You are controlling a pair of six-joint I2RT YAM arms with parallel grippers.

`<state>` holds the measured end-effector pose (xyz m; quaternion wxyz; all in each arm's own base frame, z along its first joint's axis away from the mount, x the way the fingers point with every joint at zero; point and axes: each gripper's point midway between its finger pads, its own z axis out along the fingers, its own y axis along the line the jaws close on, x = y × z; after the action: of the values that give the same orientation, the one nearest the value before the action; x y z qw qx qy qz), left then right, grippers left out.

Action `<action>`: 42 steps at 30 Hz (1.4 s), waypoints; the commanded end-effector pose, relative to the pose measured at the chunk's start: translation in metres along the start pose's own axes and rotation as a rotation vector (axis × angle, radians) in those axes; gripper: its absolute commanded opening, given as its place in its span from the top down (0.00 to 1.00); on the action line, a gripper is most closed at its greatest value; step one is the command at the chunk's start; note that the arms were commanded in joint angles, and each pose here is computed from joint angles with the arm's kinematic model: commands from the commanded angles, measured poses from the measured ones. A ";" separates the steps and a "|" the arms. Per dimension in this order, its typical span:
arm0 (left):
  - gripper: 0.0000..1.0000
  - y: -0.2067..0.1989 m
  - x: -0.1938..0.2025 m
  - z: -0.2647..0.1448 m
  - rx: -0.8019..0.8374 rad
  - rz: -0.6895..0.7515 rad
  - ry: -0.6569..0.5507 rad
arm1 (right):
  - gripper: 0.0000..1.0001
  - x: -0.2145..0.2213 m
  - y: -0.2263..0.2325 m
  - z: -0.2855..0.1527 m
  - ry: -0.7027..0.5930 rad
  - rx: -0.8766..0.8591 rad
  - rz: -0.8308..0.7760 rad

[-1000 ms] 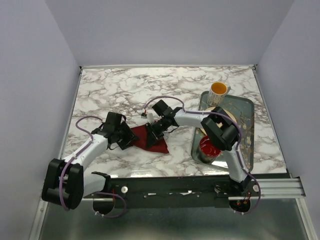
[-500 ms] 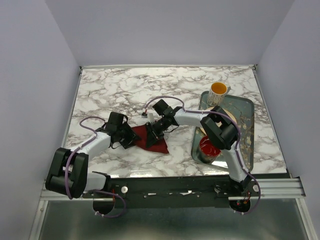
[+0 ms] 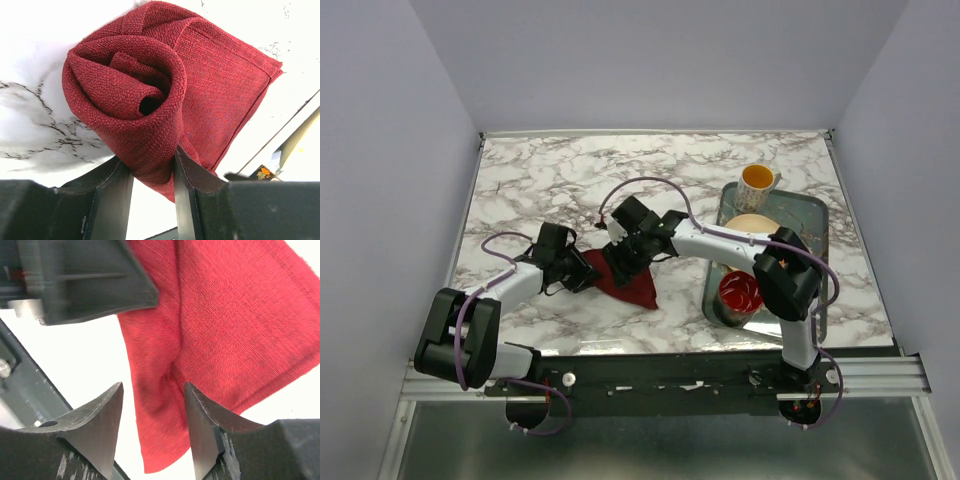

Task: Fold the napkin, place the utensils inside, and roll it up
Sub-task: Roll the napkin with the utensil

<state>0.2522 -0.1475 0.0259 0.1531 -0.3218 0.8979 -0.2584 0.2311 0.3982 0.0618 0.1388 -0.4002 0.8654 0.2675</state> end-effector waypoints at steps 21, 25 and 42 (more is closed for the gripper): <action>0.59 0.031 0.014 0.000 -0.102 -0.034 0.052 | 0.48 -0.005 0.013 0.022 -0.145 0.378 -0.321; 0.59 0.031 0.013 -0.001 -0.099 -0.034 0.049 | 0.48 -0.002 0.012 0.022 -0.148 0.420 -0.325; 0.59 0.034 0.012 -0.002 -0.097 -0.039 0.048 | 0.43 -0.005 0.027 0.012 -0.138 0.413 -0.337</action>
<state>0.2509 -0.1445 0.0261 0.1434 -0.3333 0.8939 -0.2633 0.2199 0.4193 0.0596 0.3202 -0.4800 0.8122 0.0859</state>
